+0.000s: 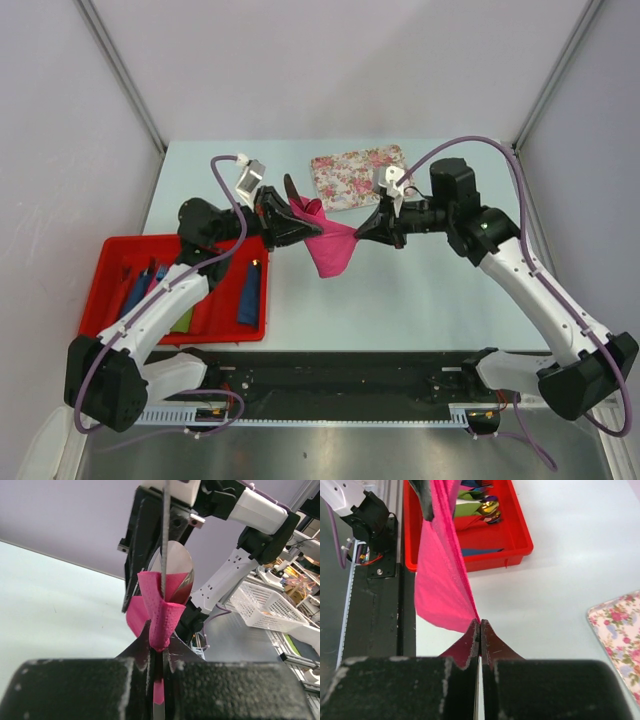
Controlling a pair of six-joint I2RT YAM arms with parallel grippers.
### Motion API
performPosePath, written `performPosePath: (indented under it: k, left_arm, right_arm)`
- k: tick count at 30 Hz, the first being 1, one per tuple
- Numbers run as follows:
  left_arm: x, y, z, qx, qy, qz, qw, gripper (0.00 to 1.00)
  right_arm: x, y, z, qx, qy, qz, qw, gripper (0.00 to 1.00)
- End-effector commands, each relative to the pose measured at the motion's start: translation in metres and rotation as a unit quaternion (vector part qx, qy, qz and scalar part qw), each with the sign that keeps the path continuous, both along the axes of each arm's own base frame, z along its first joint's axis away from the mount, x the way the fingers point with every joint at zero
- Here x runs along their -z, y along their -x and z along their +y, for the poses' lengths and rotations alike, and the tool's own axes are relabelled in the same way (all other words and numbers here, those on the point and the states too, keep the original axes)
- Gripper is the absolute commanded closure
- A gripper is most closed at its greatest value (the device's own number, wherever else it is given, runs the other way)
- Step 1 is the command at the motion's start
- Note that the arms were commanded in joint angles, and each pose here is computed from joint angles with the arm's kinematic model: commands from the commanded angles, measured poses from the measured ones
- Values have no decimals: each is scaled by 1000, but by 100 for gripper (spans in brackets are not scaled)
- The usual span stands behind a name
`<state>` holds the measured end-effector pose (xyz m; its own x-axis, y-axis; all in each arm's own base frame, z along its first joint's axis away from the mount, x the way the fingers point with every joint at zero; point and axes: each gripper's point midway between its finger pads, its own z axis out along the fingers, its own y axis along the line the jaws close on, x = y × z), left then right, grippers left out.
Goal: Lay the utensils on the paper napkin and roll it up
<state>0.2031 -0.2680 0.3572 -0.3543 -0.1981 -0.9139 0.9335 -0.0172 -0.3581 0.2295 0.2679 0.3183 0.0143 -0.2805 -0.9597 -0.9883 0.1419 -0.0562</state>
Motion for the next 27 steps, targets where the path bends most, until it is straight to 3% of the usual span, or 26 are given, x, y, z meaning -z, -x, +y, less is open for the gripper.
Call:
performPosePath:
  k: [1, 22, 27]
  left_arm:
    - [-16, 21, 4, 37, 10, -18, 999, 100]
    - [-28, 33, -6, 73, 30, -35, 996, 100]
    - [-27, 26, -6, 56, 33, -37, 997, 100]
  right_arm:
    - [10, -25, -3, 24, -1, -8, 1000, 100]
    - [13, -11, 81, -53, -70, 26, 996, 100]
    - [12, -14, 82, -42, -67, 26, 996, 89]
